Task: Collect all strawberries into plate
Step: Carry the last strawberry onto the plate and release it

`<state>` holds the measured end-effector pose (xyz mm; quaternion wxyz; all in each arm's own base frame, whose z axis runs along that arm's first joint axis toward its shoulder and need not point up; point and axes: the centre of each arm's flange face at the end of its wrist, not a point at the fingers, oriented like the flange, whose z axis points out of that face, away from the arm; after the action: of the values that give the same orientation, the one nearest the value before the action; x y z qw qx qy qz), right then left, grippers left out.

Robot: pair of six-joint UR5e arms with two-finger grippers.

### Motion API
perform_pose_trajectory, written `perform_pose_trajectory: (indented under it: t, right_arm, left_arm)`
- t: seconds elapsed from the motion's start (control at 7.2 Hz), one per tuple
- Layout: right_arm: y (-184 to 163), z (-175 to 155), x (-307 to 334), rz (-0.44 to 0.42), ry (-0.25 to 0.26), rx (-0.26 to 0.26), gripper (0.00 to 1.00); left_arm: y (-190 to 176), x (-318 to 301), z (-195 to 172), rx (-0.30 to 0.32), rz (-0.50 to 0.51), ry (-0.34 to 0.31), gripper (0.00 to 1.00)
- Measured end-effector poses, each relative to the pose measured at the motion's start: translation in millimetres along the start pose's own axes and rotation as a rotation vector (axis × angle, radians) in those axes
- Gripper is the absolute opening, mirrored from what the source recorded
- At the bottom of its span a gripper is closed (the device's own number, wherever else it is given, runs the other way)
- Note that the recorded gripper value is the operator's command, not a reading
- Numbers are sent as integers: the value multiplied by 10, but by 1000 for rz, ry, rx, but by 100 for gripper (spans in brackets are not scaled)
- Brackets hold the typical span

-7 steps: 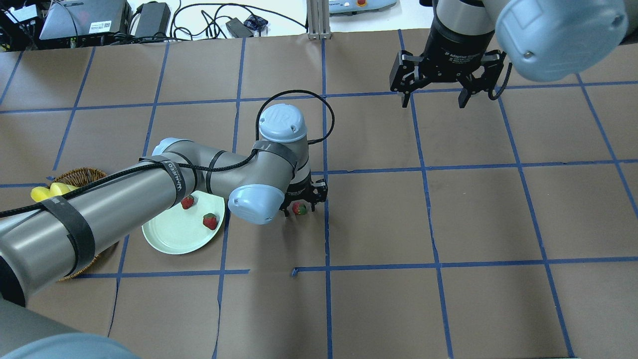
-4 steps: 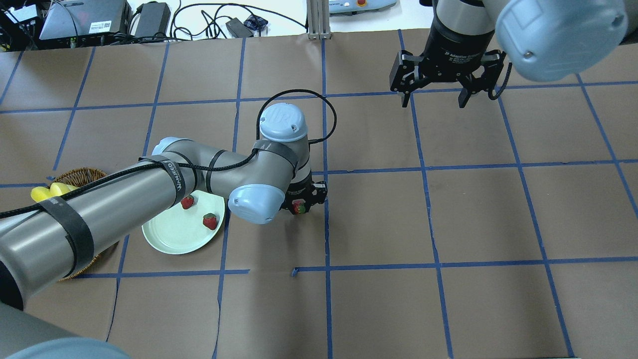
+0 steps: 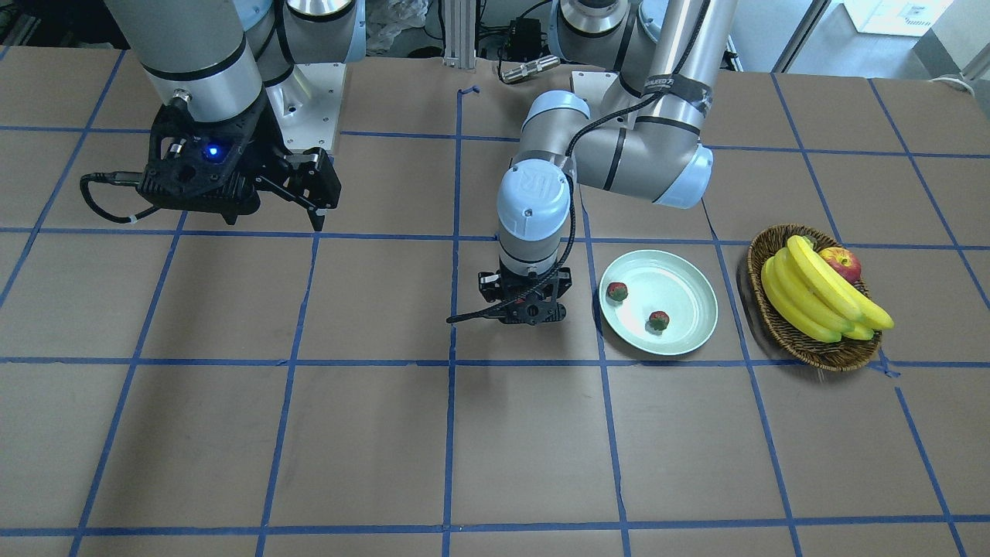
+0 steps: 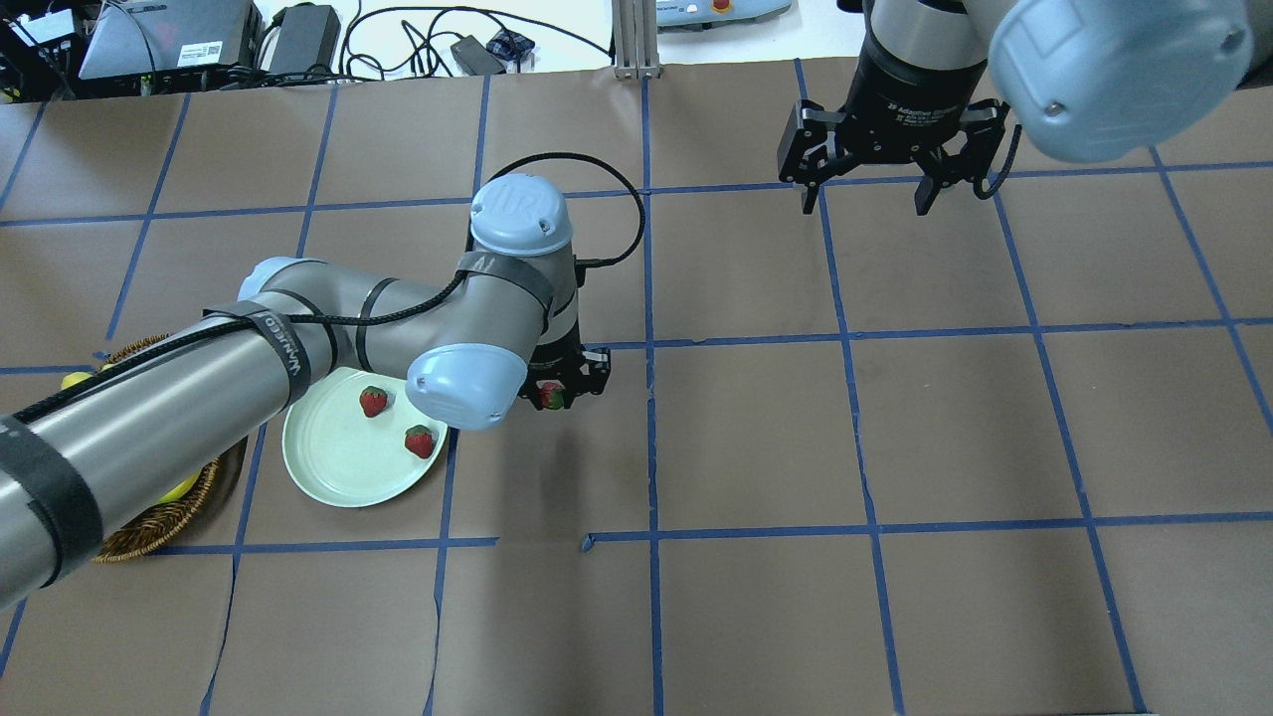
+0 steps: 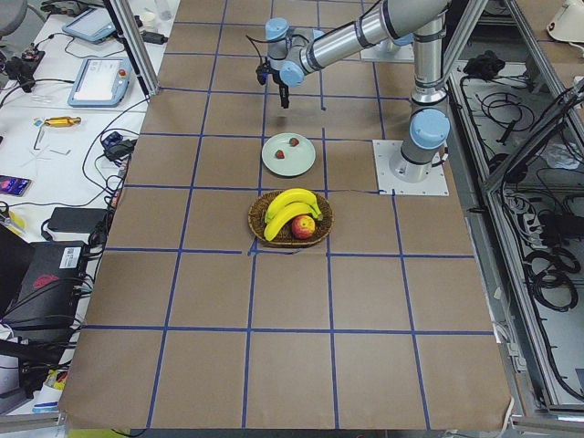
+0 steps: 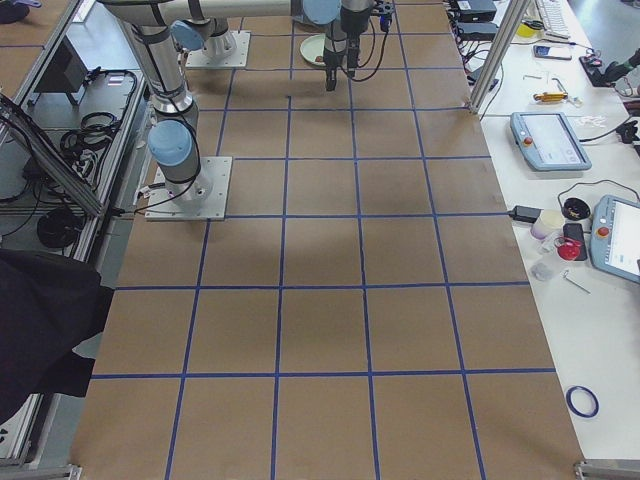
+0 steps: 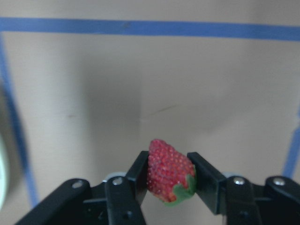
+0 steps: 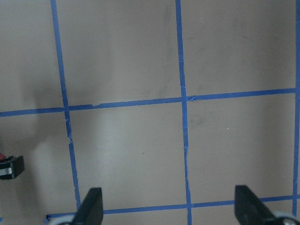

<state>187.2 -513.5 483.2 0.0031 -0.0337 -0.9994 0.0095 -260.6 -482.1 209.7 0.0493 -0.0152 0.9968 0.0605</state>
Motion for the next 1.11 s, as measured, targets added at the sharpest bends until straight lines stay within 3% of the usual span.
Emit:
perform_pose_trajectory:
  t: [0.42, 0.83, 0.97, 1.11]
  right_arm:
    - [-3, -1, -1, -1, -1, 1, 100]
    - [-7, 5, -2, -2, -1, 1, 100]
    - [-7, 4, -2, -3, -1, 1, 100]
    - [-8, 1, -2, -3, -1, 2, 100]
  left_arm:
    - [154, -889, 91, -76, 113, -87, 2]
    - [182, -1845, 274, -140, 193, -69, 3]
    - [162, -2051, 314, -151, 193, -57, 27]
    - [148, -2177, 344, -158, 188, -48, 77]
